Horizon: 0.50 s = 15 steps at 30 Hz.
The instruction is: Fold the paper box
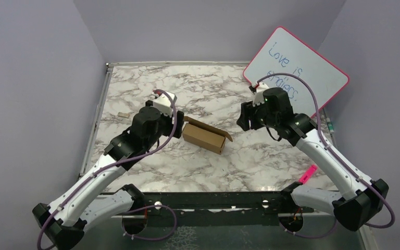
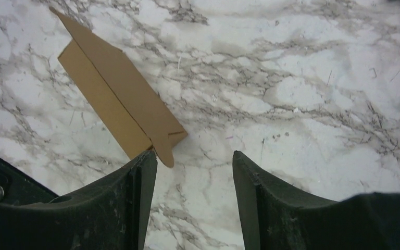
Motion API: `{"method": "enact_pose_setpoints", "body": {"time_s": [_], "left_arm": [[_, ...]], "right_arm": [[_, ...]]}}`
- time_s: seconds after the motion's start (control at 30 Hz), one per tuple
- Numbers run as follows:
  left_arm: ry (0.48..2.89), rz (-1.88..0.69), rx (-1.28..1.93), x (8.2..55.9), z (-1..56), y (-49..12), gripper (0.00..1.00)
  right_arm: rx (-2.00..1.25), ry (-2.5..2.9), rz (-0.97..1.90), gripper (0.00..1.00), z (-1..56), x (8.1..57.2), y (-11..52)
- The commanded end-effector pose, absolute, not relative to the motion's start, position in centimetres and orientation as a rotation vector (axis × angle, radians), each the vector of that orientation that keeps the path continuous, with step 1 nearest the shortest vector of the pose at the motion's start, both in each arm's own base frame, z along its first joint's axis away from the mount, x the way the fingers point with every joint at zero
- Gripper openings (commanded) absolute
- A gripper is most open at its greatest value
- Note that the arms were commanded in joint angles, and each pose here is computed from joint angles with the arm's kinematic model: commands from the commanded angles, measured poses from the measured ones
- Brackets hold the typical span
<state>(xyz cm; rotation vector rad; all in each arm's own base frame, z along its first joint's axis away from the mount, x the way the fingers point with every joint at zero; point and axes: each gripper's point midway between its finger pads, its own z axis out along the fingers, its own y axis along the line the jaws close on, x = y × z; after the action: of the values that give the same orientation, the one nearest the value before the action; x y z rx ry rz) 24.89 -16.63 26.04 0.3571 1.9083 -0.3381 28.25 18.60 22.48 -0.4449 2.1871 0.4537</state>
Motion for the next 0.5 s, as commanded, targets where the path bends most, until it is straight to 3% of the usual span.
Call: {"method": "enact_pose_setpoints", "body": {"time_s": [0.0, 0.47], "left_arm": [[1.95, -0.182, 0.541, 27.2, 24.6, -15.3, 0.84], [2.006, -0.463, 0.742, 31.7, 20.5, -16.9, 0.77]], "right_arm": [[-0.477, 2.289, 0.485, 0.61, 20.2, 24.9, 18.1], [-0.582, 2.343, 0.443, 0.61, 17.9, 23.7, 20.5]]}}
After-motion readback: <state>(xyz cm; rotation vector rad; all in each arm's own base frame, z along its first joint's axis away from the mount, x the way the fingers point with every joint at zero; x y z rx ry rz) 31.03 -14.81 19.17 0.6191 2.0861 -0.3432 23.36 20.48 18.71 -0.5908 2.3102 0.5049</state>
